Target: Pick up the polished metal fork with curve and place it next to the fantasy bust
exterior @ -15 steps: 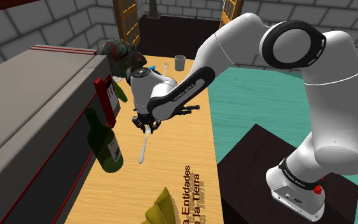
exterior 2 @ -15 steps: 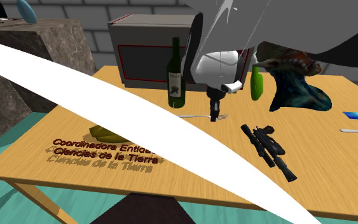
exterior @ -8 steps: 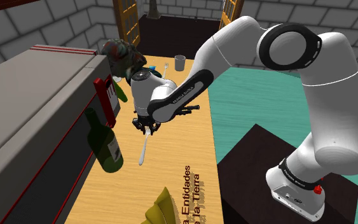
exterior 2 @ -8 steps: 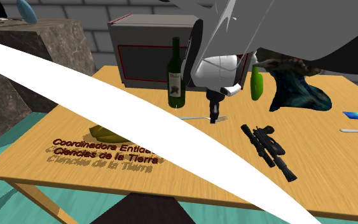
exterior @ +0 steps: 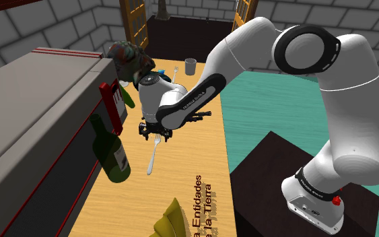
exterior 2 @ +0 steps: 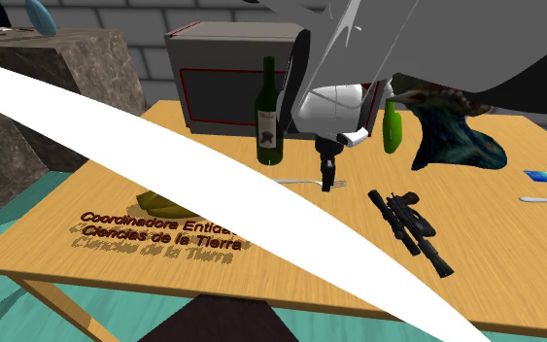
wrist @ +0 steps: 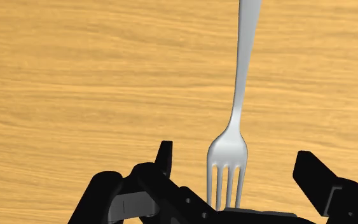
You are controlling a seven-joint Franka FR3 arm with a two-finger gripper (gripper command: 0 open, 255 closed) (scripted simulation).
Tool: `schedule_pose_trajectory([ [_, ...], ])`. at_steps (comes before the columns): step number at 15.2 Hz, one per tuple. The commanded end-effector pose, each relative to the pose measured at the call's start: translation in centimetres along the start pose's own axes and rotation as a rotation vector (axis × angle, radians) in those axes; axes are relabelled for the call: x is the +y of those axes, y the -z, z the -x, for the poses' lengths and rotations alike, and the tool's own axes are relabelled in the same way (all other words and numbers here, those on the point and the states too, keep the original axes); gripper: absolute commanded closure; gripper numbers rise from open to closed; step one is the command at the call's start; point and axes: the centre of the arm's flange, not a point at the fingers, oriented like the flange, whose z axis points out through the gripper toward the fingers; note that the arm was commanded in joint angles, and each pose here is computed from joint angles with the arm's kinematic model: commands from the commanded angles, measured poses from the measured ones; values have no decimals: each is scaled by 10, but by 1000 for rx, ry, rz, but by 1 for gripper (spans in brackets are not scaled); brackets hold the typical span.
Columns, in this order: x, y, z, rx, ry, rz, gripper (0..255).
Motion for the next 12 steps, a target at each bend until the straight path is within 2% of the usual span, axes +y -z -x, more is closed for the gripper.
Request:
schedule_pose_trajectory([
  [1,0,13,0,0,0,0,0],
  [4,0,50,0,0,0,0,0],
  [12,0,50,0,0,0,0,0],
])
